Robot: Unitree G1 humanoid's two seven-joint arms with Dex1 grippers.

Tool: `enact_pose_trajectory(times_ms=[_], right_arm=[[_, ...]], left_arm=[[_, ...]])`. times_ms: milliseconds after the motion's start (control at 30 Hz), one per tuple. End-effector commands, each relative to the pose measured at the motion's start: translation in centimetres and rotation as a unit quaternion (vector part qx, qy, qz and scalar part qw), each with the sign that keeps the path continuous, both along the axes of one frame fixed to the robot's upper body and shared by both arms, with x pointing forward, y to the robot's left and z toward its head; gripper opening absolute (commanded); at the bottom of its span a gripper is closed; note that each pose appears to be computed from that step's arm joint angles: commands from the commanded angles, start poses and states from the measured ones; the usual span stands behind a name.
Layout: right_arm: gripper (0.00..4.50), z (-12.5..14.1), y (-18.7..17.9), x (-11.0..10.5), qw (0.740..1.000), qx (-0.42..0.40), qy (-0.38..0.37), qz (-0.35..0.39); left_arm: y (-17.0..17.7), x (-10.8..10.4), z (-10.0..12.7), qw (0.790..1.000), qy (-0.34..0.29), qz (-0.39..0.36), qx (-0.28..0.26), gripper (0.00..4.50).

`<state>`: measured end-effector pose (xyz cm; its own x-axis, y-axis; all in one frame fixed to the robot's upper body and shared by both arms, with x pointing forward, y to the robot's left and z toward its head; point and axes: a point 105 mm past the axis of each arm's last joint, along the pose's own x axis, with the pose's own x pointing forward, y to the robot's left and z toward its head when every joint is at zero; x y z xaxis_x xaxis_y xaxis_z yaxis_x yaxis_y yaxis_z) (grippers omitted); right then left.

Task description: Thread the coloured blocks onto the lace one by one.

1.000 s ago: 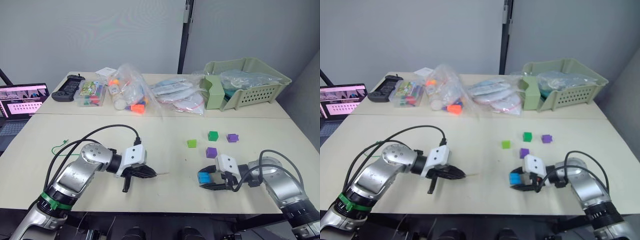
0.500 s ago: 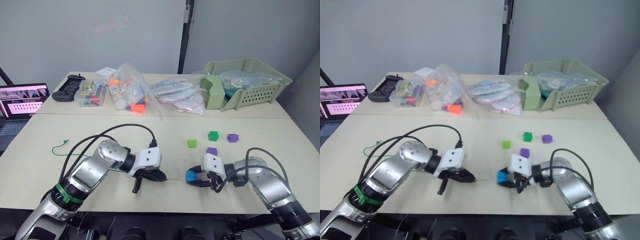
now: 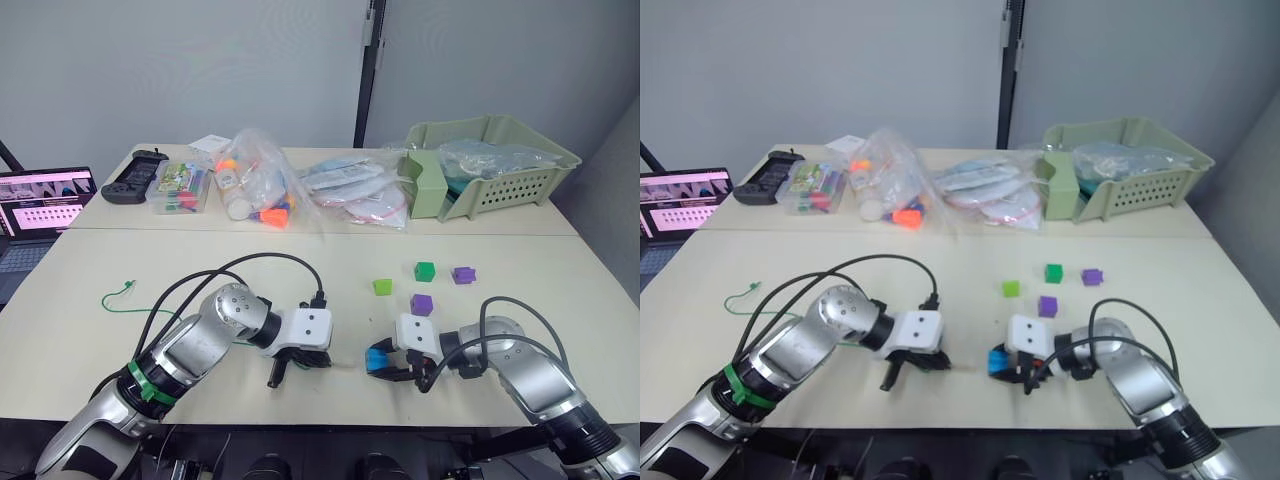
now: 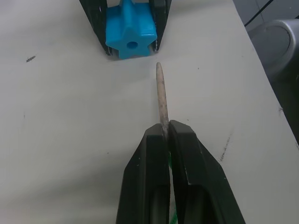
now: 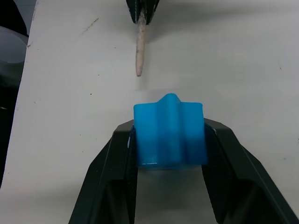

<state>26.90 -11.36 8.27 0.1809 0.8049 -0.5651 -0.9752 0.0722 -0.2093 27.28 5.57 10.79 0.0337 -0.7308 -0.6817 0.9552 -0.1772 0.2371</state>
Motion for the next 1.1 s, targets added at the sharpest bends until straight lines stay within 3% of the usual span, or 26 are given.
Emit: enact_pose_trajectory(times_ms=[33, 833, 1100], right_arm=[[1.37, 0.2, 0.4, -0.2, 1.0, -0.004, -0.004, 0.007], [1.37, 0.2, 1.5, -0.7, 1.0, 0.001, -0.002, 0.011], [1.37, 0.9, 2.2, -0.3, 1.0, 0.025, -0.004, -0.006]], left_arm=[[-0.9, 0.1, 0.7, 1.0, -0.019, -0.003, -0.01, 0.0], [-2.6, 0.7, 0.8, 1.0, -0.022, 0.007, -0.013, 0.0], [-5.7, 0.5, 0.6, 0.997, 0.007, 0.011, -0.07, 0.0]])
